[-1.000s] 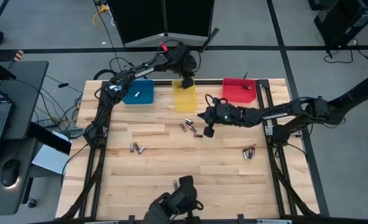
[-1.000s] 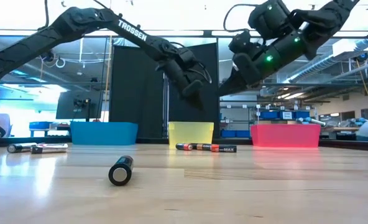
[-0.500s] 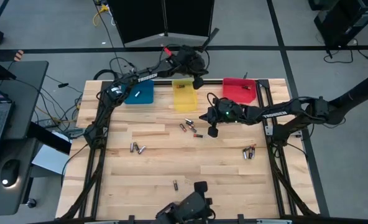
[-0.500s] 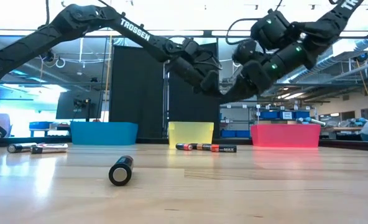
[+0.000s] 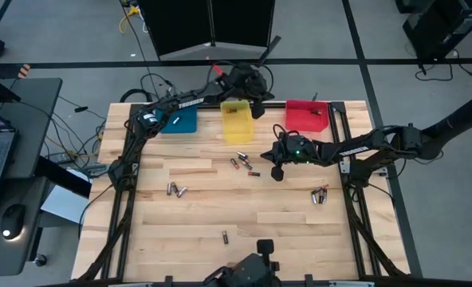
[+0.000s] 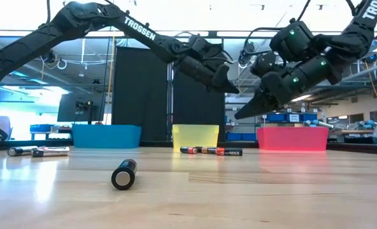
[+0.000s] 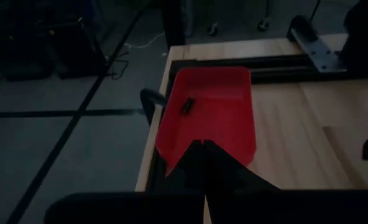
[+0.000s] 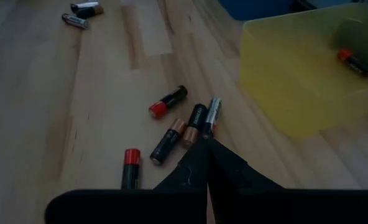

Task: Sort batteries
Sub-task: Put the silver battery into the blue bin

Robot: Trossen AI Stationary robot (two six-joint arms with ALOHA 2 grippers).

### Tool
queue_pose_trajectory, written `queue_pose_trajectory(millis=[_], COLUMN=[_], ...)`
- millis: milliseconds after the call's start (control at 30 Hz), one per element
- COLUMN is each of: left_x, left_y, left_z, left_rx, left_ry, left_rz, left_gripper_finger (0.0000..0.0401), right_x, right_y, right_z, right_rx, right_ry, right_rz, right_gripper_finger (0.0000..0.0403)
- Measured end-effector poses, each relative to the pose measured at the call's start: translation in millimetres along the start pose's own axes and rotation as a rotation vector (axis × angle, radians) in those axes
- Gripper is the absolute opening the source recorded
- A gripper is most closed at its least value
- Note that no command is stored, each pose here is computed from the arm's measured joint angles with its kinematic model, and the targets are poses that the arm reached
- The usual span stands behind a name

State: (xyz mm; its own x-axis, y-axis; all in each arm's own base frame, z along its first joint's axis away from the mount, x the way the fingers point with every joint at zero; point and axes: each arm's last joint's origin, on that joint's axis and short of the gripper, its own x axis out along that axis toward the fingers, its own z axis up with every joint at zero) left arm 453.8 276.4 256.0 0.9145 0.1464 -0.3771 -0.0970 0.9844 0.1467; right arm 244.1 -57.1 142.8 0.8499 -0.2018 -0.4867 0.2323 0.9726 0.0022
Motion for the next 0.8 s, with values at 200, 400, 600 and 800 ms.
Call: queue_pose_trajectory(millis=[200, 400, 600, 800], left_x=[6.3, -9.4, -72.3, -138.2], left_y=[-0.3, -8.0, -36.4, -82.9], left_z=[-15.1, -24.6, -28.0, -54.7], left_rx=[-0.024, -0.011, 0.035, 0.063], left_ry=[-0.093, -0.138, -0.253, -0.338], left_rz=[0.026, 0.038, 0.093, 0.174], left_gripper_finger=[0.0000, 0.0000, 0.0000, 0.0000], right_x=[0.0, -0.2, -4.4, -10.1], right_y=[-0.1, -0.6, -5.6, -10.1], right_z=[1.7, 4.5, -4.3, -18.1], right_rx=[-0.014, -0.041, -0.031, 0.049], right_ry=[-0.018, -0.046, -0.092, -0.106], right_rz=[-0.002, -0.002, 0.003, 0.020], right_gripper_finger=[0.0010, 0.0011, 0.0011, 0.0011])
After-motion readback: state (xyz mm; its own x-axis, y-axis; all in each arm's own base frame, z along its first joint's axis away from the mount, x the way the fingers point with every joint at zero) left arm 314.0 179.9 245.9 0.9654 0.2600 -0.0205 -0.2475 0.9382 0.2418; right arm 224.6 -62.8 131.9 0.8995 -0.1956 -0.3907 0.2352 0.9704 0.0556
